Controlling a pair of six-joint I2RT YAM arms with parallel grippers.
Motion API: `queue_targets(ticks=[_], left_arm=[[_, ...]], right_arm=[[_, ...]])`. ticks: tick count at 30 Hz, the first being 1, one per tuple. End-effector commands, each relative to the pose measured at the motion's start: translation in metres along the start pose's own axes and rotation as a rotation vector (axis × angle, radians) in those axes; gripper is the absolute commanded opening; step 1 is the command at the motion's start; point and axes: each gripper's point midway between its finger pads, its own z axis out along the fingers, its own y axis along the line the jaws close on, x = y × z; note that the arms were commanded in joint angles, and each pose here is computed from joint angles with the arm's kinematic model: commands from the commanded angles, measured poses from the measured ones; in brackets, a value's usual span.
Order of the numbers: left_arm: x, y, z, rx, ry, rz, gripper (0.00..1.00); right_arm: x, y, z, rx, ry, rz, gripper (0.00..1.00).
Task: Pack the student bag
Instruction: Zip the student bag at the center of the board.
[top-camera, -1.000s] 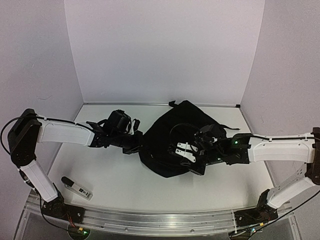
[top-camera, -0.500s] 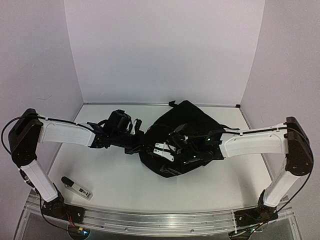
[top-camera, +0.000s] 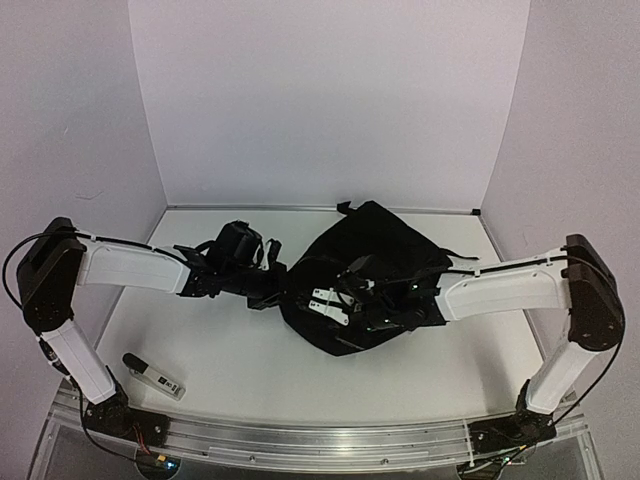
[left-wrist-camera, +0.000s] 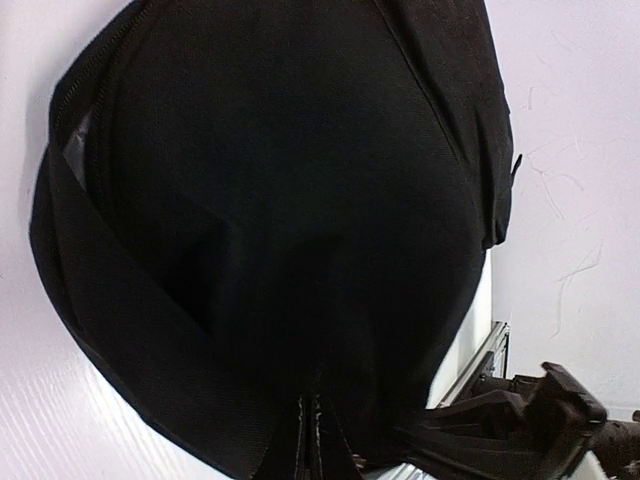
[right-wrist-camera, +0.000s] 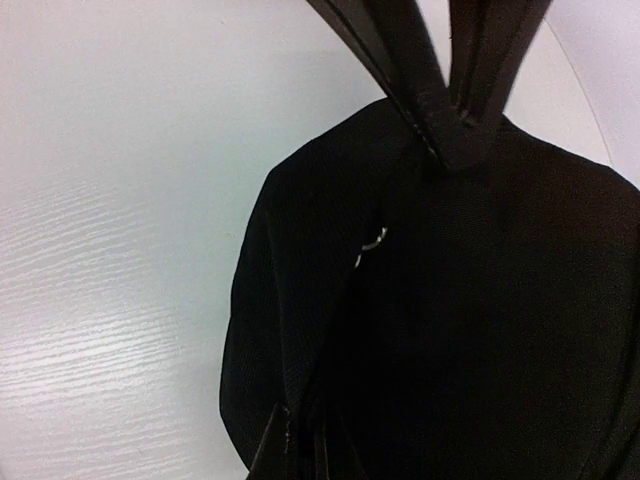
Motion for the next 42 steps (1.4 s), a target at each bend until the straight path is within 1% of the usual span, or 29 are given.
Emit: queue_targets(ticks=[1,6,11,14,18,21,23,24,25,27,28,29,31,35,39,42], left_arm=[[-0.025,0.016,-0.006,-0.045,-0.074,-0.02,0.0],[-0.037,0.032,-0.007,-0.074,-0.09,-0.039,0.0],[-0.04,0.044,-0.006,-0.093,-0.091,-0.047,0.0],[-0.039,0.044,-0.007,-0.09,-0.089,-0.038,0.0],[-0.036,0.031,-0.009,-0.016,-0.078,-0.01,0.0],[-0.029,0.003,-0.008,0.131,-0.043,0.033,0.0],[-0.021,-0.016,-0.006,0.181,-0.019,0.074,0.0],[-0.017,-0.026,-0.003,0.193,-0.007,0.101,0.0],[-0.012,-0.033,0.0,0.2,0.008,0.123,0.0],[-0.006,-0.047,0.007,0.22,0.028,0.147,0.0],[-0.003,-0.051,0.011,0.228,0.039,0.149,0.0],[-0.001,-0.053,0.015,0.239,0.051,0.145,0.0],[0.0,-0.06,0.018,0.265,0.057,0.142,0.0],[0.0,-0.067,0.019,0.295,0.056,0.126,0.0],[-0.004,-0.069,0.017,0.297,0.046,0.123,0.0],[-0.004,-0.069,0.017,0.296,0.044,0.113,0.0]], right_arm=[[0.006,-0.001,-0.036,0.006,-0.025,-0.024,0.0],[0.032,0.007,-0.05,-0.001,0.012,-0.076,0.0],[0.061,0.012,-0.058,0.011,0.055,-0.128,0.0],[0.074,0.014,-0.063,0.022,0.075,-0.156,0.0],[0.095,0.004,-0.071,0.067,0.108,-0.195,0.0],[0.104,-0.015,-0.076,0.083,0.113,-0.158,0.0],[0.11,-0.029,-0.079,0.095,0.119,-0.138,0.0],[0.11,-0.035,-0.08,0.102,0.122,-0.139,0.07],[0.109,-0.037,-0.081,0.098,0.126,-0.142,0.18],[0.097,-0.029,-0.086,0.012,0.113,-0.112,0.53],[0.087,-0.024,-0.089,-0.042,0.099,-0.067,0.62],[0.078,-0.016,-0.091,-0.105,0.091,-0.033,0.67],[0.055,-0.009,-0.097,-0.172,0.059,0.009,0.68],[0.014,-0.002,-0.101,-0.195,-0.019,0.029,0.69],[-0.018,-0.004,-0.083,-0.184,-0.061,0.083,0.69],[-0.029,0.0,-0.062,-0.184,-0.063,0.091,0.67]])
